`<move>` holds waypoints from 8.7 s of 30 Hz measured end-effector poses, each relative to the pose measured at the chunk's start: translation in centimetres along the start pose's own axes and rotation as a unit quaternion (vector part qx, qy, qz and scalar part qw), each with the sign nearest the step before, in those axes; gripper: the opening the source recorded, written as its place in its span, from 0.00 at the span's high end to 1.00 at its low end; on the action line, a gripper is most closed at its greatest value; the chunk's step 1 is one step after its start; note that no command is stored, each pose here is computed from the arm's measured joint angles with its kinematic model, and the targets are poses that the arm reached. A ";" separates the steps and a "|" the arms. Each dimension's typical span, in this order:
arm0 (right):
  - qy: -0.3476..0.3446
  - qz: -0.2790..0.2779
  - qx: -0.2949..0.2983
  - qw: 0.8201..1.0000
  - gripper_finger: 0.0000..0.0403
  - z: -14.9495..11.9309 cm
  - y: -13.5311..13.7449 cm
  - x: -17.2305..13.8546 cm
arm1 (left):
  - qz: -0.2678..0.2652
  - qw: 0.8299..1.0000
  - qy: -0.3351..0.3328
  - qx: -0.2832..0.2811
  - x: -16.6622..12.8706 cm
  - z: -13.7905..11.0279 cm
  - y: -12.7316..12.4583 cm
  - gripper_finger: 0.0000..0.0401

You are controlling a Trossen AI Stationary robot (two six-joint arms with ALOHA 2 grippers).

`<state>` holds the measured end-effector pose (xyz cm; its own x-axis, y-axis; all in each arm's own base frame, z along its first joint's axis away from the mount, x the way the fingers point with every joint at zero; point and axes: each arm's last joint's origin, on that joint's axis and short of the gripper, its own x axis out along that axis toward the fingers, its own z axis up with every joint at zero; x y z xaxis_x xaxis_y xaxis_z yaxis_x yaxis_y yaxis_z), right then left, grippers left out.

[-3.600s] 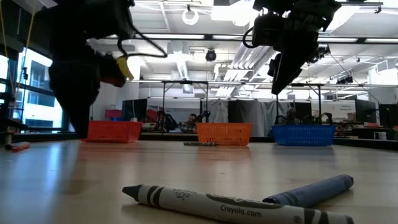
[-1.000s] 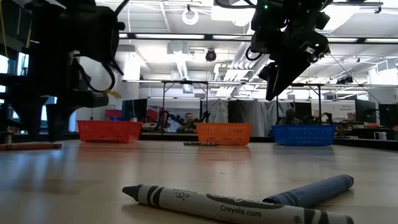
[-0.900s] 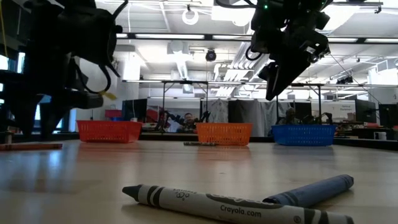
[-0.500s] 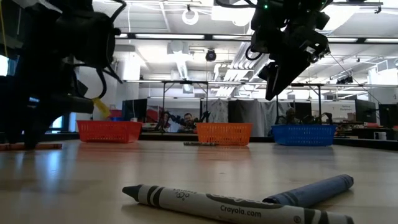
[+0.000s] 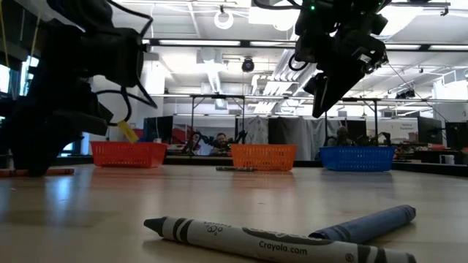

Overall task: Sort crayons
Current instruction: Put the orange crayon into the blue bin, then put the gray crayon into the red bin

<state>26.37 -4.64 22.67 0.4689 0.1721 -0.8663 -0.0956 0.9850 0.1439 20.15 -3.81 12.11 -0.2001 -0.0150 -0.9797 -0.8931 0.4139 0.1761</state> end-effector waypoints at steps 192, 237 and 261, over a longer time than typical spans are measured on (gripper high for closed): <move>-0.028 -0.339 0.406 0.848 0.97 -7.8 -13.2 -8.6 | -0.159 0.718 -0.627 0.257 -18.5 -0.1 -7.3 0.71; 0.079 -0.239 0.435 0.864 0.77 -9.2 -13.1 -6.6 | -0.163 0.721 -0.622 0.256 -18.4 -0.1 -7.3 0.71; 0.204 0.045 0.396 0.894 0.78 -7.9 8.3 -0.2 | -0.185 0.698 -0.640 0.262 -19.3 -0.2 -7.5 0.71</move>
<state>18.56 3.38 20.26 0.1158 0.3904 -0.9133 0.6107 0.6972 0.3754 30.58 -6.80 29.72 0.8291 0.4775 -0.2910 -0.4509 0.8787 0.1570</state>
